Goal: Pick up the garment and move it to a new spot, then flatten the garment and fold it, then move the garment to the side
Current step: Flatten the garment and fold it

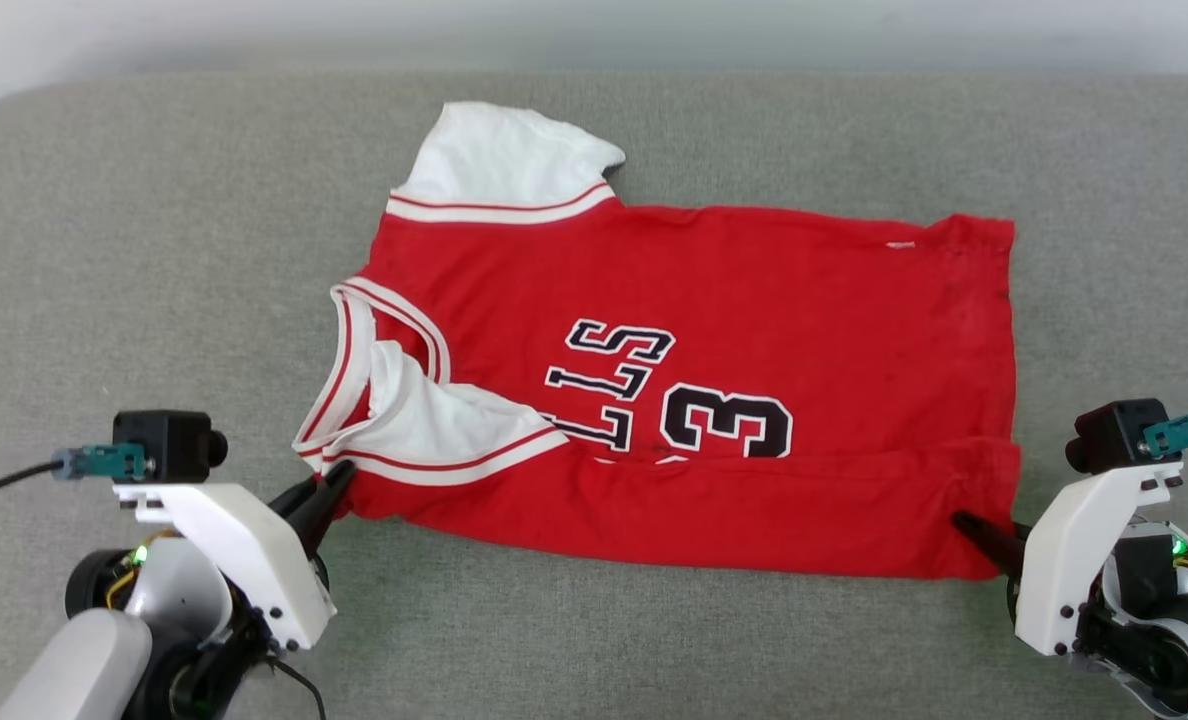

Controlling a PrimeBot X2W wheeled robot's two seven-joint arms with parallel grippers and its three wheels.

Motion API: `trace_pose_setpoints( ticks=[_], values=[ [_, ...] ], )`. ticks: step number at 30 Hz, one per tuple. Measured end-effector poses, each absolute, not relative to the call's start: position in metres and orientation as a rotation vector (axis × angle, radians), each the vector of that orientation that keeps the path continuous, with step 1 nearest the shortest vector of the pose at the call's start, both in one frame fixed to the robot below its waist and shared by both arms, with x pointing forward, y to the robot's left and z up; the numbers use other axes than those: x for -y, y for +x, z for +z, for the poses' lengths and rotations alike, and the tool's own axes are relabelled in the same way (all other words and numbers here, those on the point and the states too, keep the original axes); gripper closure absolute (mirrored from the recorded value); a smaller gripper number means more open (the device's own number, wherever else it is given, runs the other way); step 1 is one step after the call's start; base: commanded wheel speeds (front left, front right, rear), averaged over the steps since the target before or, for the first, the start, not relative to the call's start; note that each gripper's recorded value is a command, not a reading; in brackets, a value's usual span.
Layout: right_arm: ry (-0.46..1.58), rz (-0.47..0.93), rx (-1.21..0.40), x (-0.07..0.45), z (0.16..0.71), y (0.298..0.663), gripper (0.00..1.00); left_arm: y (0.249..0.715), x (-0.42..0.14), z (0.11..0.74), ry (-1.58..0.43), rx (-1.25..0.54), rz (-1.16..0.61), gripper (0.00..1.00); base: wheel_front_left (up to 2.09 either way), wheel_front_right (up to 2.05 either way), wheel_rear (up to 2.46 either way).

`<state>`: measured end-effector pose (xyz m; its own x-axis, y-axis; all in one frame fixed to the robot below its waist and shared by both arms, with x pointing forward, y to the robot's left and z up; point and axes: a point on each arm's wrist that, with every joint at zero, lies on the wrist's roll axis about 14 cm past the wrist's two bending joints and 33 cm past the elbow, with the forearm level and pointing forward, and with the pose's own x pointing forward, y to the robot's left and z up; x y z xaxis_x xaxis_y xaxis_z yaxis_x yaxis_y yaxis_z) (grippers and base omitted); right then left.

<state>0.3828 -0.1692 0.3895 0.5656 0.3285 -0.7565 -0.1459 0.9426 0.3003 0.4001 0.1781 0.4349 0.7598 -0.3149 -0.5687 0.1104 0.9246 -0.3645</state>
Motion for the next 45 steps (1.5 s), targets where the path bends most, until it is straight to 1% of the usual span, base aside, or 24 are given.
trace_pose_setpoints(
  ticks=[3,7,13,21,22,23,24,25,28,31,34,37,41,45],
  values=[
    [0.196,0.294,-0.891,0.168,0.403,0.384,1.00,0.395,-0.177,0.442,-0.336,-0.638,-0.226,1.00,0.00,0.00,0.00],
    [0.189,0.303,-0.869,0.168,0.415,0.376,1.00,0.384,-0.181,0.449,-0.351,-0.608,-0.194,1.00,0.00,0.00,0.00],
    [0.190,0.303,-0.863,0.171,0.425,0.351,1.00,0.352,-0.185,0.451,-0.384,-0.601,-0.149,1.00,0.00,0.00,0.00],
    [0.192,0.268,-0.904,0.180,0.419,0.314,1.00,0.307,-0.179,0.429,-0.450,-0.687,-0.116,1.00,0.00,0.00,0.00],
    [0.200,0.262,-0.902,0.180,0.418,0.313,0.96,0.305,-0.176,0.425,-0.458,-0.701,-0.120,1.00,0.00,0.00,0.00],
    [0.206,0.257,-0.904,0.180,0.416,0.312,0.51,0.305,-0.174,0.422,-0.473,-0.702,-0.115,0.90,0.00,0.00,0.00],
    [0.208,0.253,-0.907,0.180,0.413,0.310,0.00,0.306,-0.172,0.419,-0.486,-0.703,-0.106,0.09,0.00,0.00,0.00],
    [0.217,0.249,-0.905,0.179,0.410,0.309,0.00,0.307,-0.172,0.416,-0.488,-0.707,-0.102,0.00,0.00,0.00,0.00],
    [0.222,0.249,-0.850,0.176,0.413,0.313,0.00,0.319,-0.173,0.418,-0.495,-0.663,-0.086,0.00,0.00,0.00,0.00],
    [0.205,0.239,-0.703,0.178,0.431,0.327,0.00,0.335,-0.179,0.431,-0.459,-0.582,-0.081,0.00,0.00,0.00,0.00],
    [0.196,0.214,-0.505,0.184,0.462,0.347,0.00,0.356,-0.185,0.453,-0.415,-0.470,-0.074,0.00,0.00,0.00,0.00],
    [0.172,0.176,-0.352,0.194,0.487,0.358,0.00,0.376,-0.186,0.476,-0.372,-0.361,-0.077,0.00,0.00,0.00,0.00],
    [0.143,0.135,-0.192,0.203,0.516,0.371,0.00,0.407,-0.184,0.510,-0.315,-0.216,-0.092,0.00,0.00,0.00,0.00],
    [0.117,0.111,-0.060,0.209,0.542,0.386,0.00,0.441,-0.179,0.537,-0.268,-0.116,-0.120,0.00,0.00,0.00,0.00]
  ],
)
